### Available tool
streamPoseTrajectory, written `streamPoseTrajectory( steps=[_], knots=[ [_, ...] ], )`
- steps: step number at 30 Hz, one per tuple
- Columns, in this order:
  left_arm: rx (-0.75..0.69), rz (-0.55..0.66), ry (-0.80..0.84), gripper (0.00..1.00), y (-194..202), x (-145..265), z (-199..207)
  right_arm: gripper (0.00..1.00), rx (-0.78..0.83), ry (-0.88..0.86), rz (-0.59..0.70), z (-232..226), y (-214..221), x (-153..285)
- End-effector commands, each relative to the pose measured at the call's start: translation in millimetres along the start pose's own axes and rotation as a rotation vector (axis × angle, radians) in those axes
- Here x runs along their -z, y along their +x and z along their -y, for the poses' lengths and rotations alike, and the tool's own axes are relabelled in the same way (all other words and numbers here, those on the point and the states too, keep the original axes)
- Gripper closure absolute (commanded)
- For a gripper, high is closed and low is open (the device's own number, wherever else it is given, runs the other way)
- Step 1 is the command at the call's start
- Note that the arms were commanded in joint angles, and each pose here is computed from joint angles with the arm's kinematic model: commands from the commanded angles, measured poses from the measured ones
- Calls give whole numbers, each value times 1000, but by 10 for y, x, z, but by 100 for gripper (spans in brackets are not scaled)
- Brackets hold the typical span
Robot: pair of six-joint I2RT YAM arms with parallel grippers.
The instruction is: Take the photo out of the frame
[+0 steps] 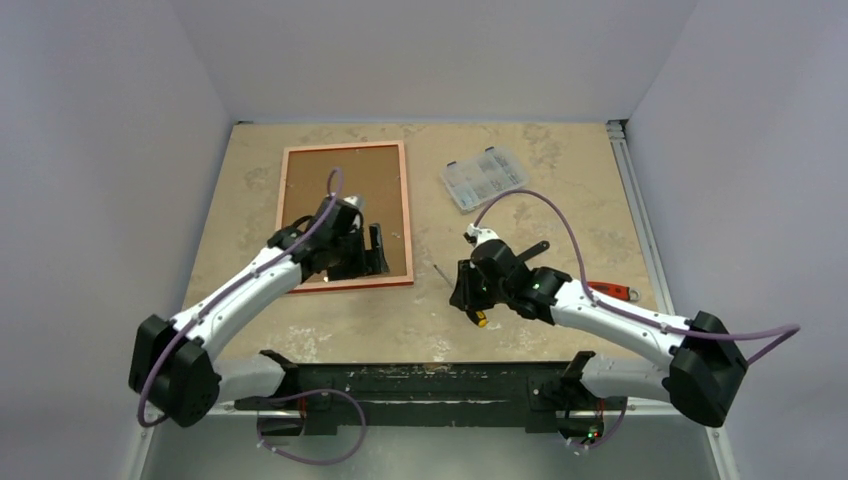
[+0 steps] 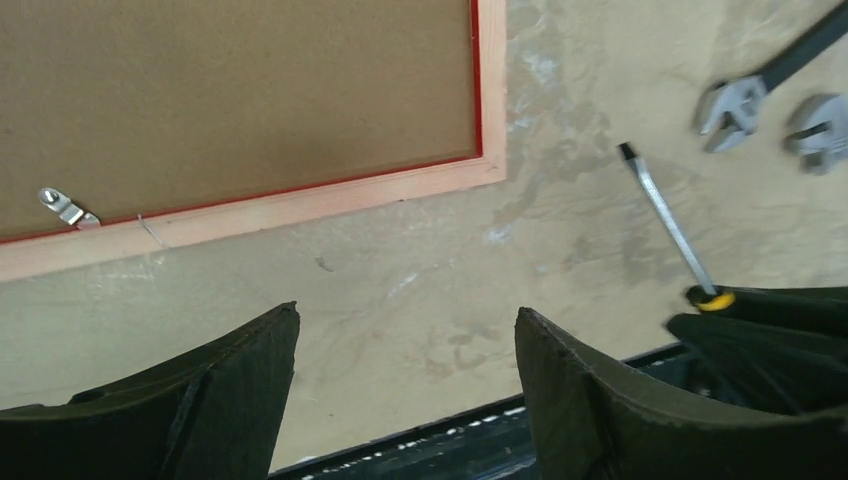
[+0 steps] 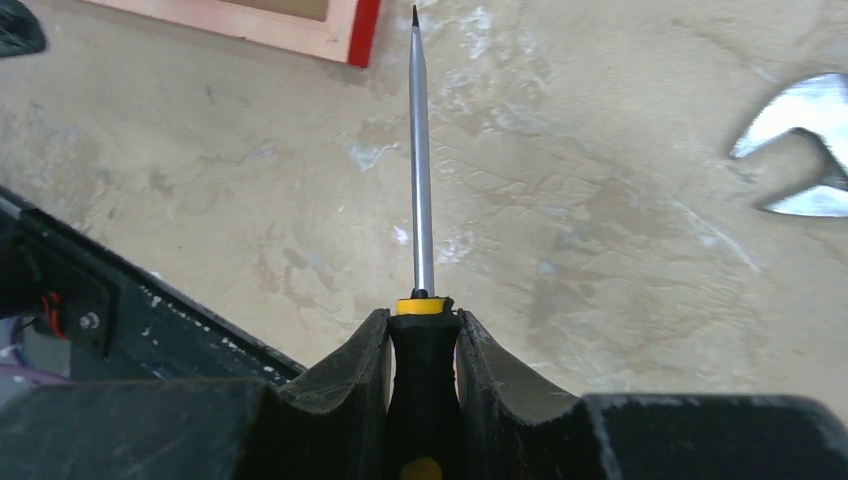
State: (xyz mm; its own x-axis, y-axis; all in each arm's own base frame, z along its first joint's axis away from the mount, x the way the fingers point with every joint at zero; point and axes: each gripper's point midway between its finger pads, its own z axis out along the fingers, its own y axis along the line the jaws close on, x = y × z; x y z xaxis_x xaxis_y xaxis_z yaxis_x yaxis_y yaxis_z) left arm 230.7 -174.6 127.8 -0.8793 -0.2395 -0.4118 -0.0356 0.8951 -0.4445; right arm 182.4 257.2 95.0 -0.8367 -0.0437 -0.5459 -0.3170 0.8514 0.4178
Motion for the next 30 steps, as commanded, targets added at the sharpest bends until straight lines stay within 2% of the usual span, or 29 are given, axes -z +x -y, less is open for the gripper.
streamPoseTrajectory(
  steps=[1, 5, 8, 12, 16, 18, 21, 24, 27, 30],
  knots=[
    [-337, -53, -167, 24, -57, -132, -79, 100, 29, 63, 130, 76, -346, 295],
    [-511, -115, -202, 23, -45, -348, -30, 100, 25, 72, 146, 155, -331, 407],
    [-478, -137, -209, 24, -14, -451, -22, 100, 3, 38, 169, 140, -380, 428],
    [-308, -75, -156, 26, -22, -481, 111, 100, -41, -58, 171, 3, -545, 291],
    [-23, 19, -26, 33, -147, -358, 117, 100, -91, -131, 147, -194, -867, 70],
    [146, 12, 30, 35, -182, -323, -16, 100, -103, -156, 143, -312, -1077, -49],
    [342, -38, 115, 45, -195, -316, -148, 100, -119, -157, 145, -453, -1426, -304],
    [412, -74, 151, 48, -262, -309, -175, 100, -151, -159, 139, -579, -1749, -647],
    [454, -105, 100, 51, -264, -375, -245, 100, -193, -124, 115, -590, -1934, -1098],
    [524, -132, 44, 53, -178, -463, -351, 100, -214, -44, 128, -511, -2102, -1363]
  ],
)
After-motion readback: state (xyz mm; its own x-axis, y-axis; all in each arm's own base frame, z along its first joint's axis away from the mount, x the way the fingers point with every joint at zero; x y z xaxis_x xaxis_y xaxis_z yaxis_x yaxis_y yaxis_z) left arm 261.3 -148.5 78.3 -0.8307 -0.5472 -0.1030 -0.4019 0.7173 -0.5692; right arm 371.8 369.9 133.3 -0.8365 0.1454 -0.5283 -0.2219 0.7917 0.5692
